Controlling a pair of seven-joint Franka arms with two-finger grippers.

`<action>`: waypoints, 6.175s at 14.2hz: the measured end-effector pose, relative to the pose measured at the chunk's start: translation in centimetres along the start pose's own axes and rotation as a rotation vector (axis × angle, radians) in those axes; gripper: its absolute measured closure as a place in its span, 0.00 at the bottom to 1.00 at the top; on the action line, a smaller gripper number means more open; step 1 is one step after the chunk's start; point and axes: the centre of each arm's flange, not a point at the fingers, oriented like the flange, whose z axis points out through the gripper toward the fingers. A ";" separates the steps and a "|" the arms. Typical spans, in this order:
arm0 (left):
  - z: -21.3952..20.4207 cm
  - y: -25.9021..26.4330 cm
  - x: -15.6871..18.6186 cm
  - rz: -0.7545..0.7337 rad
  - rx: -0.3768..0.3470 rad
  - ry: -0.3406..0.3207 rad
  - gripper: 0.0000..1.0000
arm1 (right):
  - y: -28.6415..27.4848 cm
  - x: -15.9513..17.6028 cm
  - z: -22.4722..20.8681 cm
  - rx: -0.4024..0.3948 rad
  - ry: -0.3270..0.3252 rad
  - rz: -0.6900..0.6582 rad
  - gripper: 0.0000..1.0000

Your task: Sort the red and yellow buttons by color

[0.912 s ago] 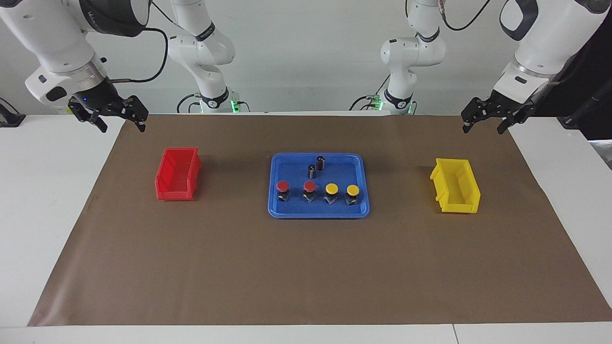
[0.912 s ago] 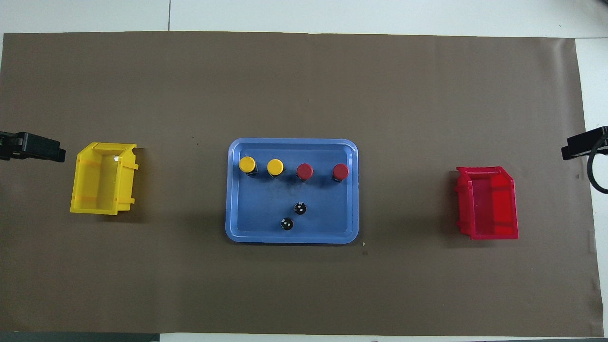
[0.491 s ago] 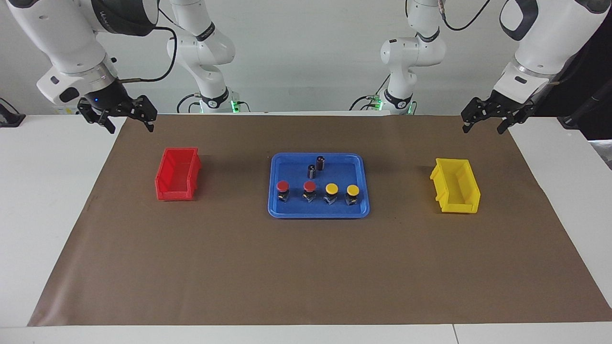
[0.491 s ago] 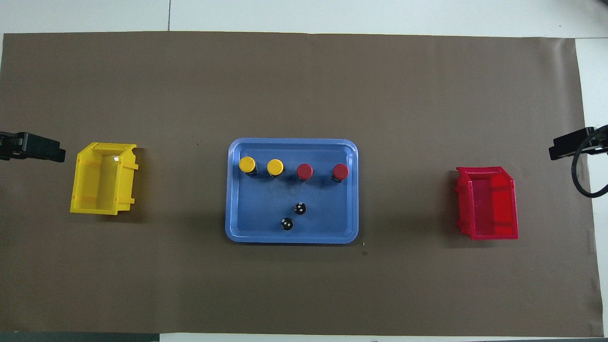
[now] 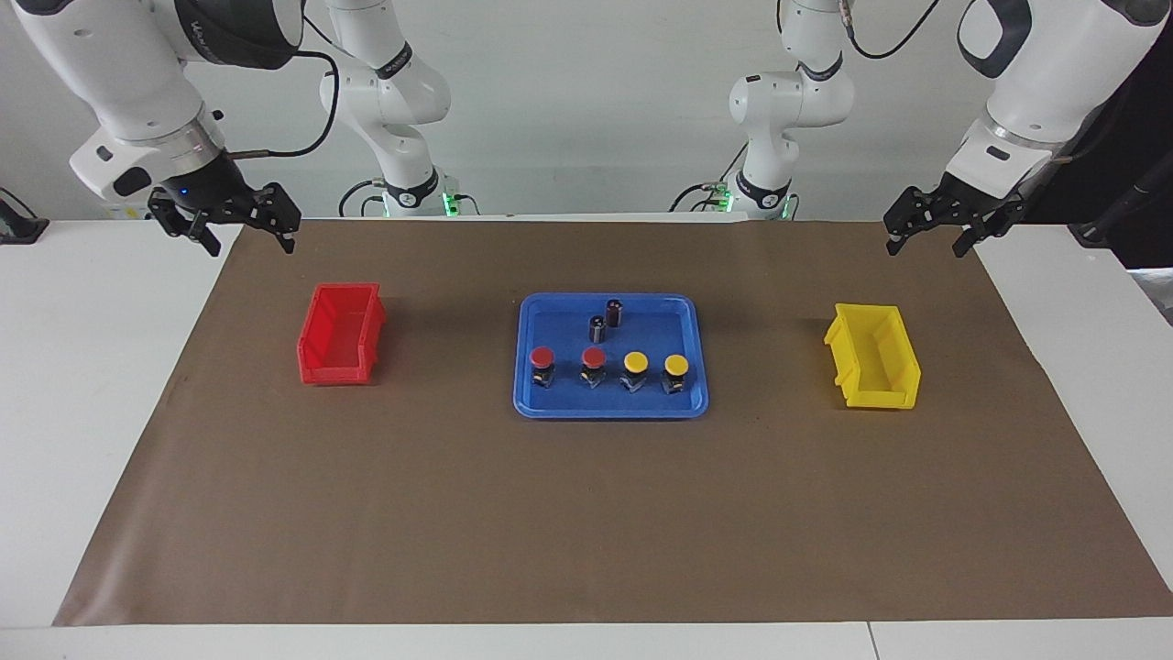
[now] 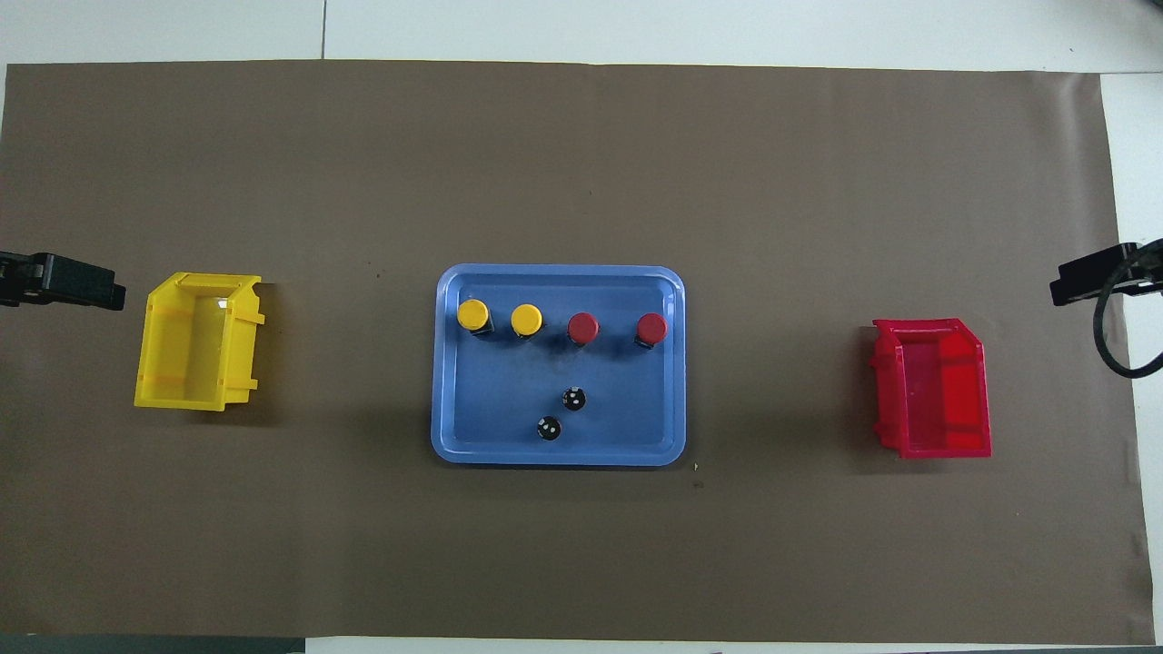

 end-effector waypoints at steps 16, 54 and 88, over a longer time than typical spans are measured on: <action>0.0 0.0 0.0 0.000 0.000 0.000 0.00 | -28.1 9.3 2.7 -0.019 0.075 0.047 0.00; 25.0 28.3 3.5 -0.257 -0.065 -0.008 0.28 | -10.0 -0.4 10.9 0.076 0.046 -0.086 0.59; 17.9 -5.6 0.3 -0.045 0.004 -0.080 0.59 | 0.2 -8.8 26.7 0.090 0.021 -0.163 0.39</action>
